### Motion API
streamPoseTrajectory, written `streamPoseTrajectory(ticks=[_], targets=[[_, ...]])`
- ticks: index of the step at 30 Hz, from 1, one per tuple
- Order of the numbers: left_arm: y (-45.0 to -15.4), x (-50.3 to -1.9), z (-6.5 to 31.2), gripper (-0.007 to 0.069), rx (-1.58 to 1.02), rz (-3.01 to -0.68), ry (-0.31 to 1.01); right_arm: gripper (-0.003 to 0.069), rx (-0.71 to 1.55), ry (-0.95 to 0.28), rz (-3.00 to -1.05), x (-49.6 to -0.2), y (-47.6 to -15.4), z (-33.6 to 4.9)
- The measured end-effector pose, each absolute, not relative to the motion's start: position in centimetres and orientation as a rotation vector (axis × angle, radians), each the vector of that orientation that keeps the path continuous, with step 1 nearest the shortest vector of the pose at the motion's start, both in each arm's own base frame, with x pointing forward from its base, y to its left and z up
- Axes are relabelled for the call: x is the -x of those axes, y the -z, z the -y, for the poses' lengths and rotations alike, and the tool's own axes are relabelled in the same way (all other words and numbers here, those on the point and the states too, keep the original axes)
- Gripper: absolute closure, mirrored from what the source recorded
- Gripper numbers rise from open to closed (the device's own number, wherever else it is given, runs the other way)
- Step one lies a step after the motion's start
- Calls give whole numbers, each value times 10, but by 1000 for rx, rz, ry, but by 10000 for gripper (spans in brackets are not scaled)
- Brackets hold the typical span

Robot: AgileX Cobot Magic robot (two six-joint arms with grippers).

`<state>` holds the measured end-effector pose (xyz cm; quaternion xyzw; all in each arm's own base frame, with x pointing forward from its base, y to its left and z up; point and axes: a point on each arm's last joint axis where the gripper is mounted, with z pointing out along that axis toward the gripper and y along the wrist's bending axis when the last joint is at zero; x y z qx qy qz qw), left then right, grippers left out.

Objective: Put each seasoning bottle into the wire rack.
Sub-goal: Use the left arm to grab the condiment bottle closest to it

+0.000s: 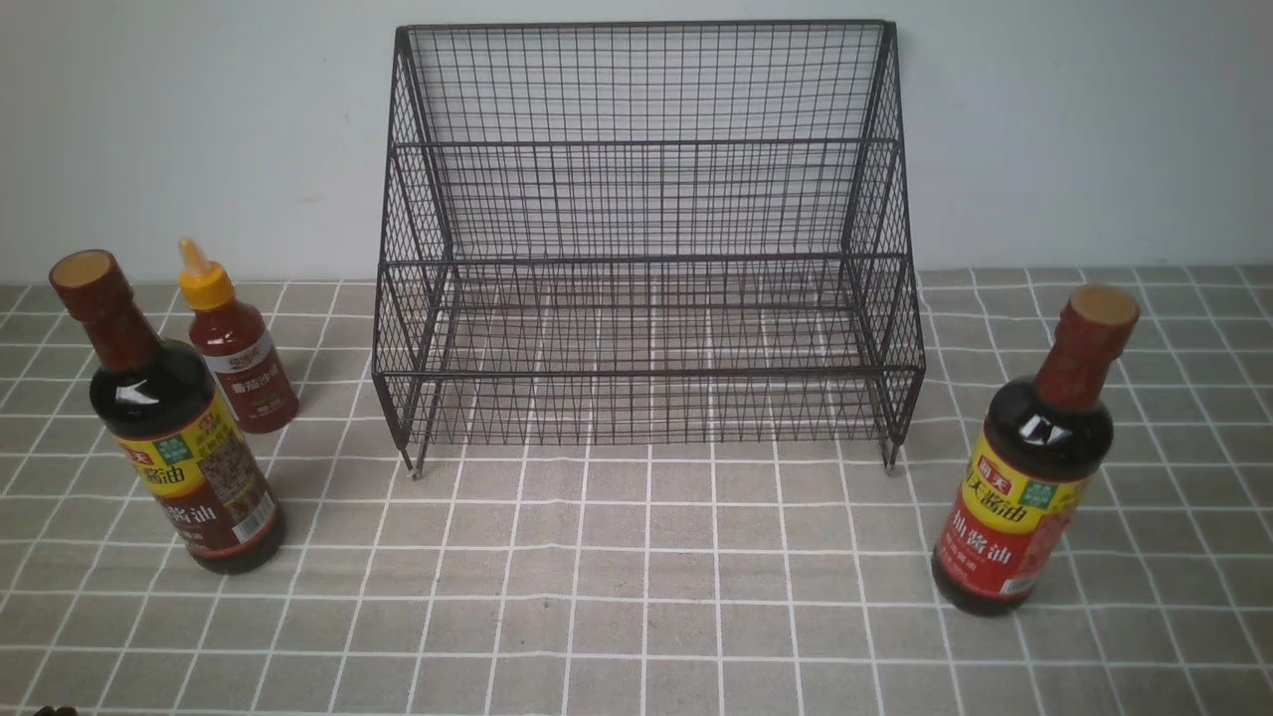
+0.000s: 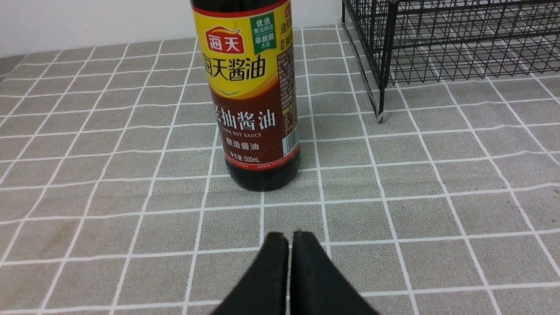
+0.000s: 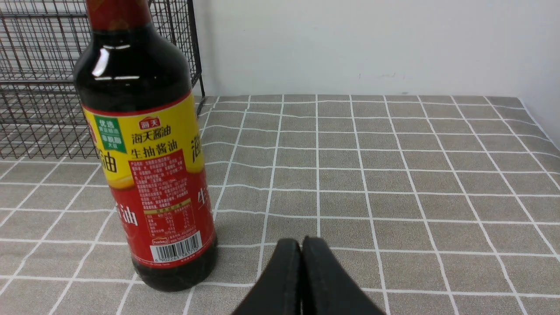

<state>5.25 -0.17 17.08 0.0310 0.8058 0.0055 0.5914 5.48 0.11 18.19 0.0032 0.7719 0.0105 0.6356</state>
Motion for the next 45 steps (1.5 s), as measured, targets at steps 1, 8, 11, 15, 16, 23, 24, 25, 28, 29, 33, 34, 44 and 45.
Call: streamPoseTrajectory(ticks=[1, 8, 11, 15, 16, 23, 24, 25, 28, 29, 33, 34, 44, 45], targets=[[-171, -52, 2, 631, -72, -1875, -13, 668, -7, -24, -1764, -55, -182, -1], [-171, -52, 2, 631, -72, -1875, -13, 668, -7, -24, -1764, -55, -182, -1], [-171, -52, 2, 631, -72, -1875, -13, 668, -8, -25, -1764, -55, -182, -1], [-171, -52, 2, 631, -72, -1875, -13, 668, -8, -25, -1764, -55, -182, -1], [-171, -52, 2, 631, -72, -1875, -13, 668, -8, -25, -1764, -55, -182, -1], [-171, -52, 2, 631, -72, -1875, -13, 668, -8, -25, -1764, -55, -182, -1], [-171, -52, 2, 631, -73, -1875, -14, 668, -8, -25, -1764, -55, -182, -1], [-171, -52, 2, 631, -74, -1875, -16, 668, -8, -25, -1764, -55, -182, -1], [-175, -54, 4, 631, 10, -1828, 86, 668, -8, -25, -1764, -55, -182, -1], [-176, -54, 4, 631, 19, -1813, 95, 668, -8, -25, -1764, -55, -182, -1], [-199, -57, 2, 631, 116, -1554, 171, 668, -8, -25, -1764, -55, -182, -1], [-203, -57, 1, 631, 126, -1500, 172, 668, -8, -25, -1764, -55, -182, -1], [-250, -65, -8, 631, 185, -1170, 122, 668, -8, -25, -1764, -55, -182, -1], [-254, -72, -7, 631, 186, -1213, 119, 668, -8, -25, -1764, -55, -182, -1]])
